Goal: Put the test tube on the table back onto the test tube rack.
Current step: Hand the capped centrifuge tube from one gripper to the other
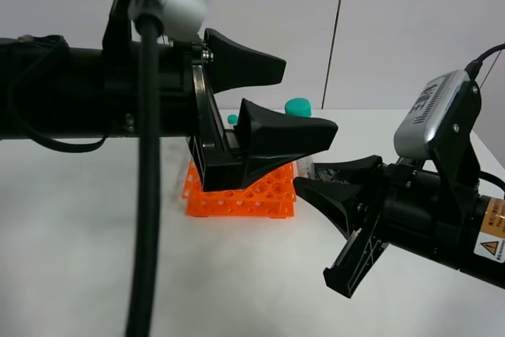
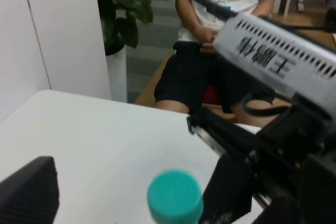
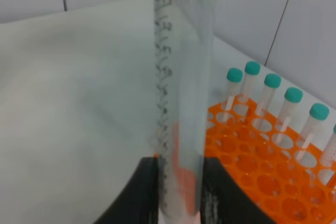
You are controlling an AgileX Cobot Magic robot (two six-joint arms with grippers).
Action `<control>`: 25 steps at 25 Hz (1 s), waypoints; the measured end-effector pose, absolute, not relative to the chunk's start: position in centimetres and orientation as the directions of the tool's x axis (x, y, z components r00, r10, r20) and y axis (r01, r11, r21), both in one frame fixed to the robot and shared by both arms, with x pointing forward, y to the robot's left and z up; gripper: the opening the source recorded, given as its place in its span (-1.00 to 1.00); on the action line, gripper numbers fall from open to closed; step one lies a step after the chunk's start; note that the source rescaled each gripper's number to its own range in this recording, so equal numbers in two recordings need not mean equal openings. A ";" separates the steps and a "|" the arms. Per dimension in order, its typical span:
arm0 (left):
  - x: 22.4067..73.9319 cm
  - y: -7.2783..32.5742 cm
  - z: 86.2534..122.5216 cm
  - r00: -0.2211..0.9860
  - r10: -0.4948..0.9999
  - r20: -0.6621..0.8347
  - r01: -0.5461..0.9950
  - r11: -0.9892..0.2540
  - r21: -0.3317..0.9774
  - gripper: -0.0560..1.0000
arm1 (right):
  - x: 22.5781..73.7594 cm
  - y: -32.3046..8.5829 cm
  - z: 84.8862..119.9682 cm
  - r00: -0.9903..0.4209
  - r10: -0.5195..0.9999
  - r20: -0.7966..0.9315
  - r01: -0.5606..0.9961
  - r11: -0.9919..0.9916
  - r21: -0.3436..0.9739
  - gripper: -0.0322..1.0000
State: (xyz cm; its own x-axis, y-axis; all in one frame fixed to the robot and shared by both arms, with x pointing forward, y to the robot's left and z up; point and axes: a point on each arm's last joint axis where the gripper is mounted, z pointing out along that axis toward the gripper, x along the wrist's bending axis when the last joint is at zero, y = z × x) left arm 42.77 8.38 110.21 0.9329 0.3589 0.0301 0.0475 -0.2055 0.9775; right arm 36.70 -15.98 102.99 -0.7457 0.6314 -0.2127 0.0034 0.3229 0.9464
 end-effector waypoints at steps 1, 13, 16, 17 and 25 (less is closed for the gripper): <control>42.9 8.3 110.0 0.933 0.358 0.026 0.053 -0.210 0.976 1.00 | 36.7 -16.0 103.1 -0.744 0.633 -0.213 -0.002 0.317 0.948 -0.94; 43.4 7.8 110.9 0.934 0.356 0.035 0.036 -0.193 0.981 1.00 | 36.8 -15.9 103.4 -0.736 0.644 -0.210 -0.023 0.287 0.958 -0.94; 43.5 7.8 111.0 0.934 0.356 0.039 0.032 -0.190 0.981 1.00 | 36.8 -15.9 103.4 -0.736 0.644 -0.209 -0.022 0.286 0.958 -0.94; 43.5 7.8 111.0 0.934 0.356 0.039 0.032 -0.190 0.981 1.00 | 36.8 -15.9 103.4 -0.736 0.644 -0.209 -0.022 0.286 0.958 -0.94; 43.5 7.8 111.0 0.934 0.356 0.039 0.032 -0.190 0.981 0.97 | 36.8 -15.9 103.4 -0.735 0.645 -0.208 -0.021 0.285 0.958 -0.94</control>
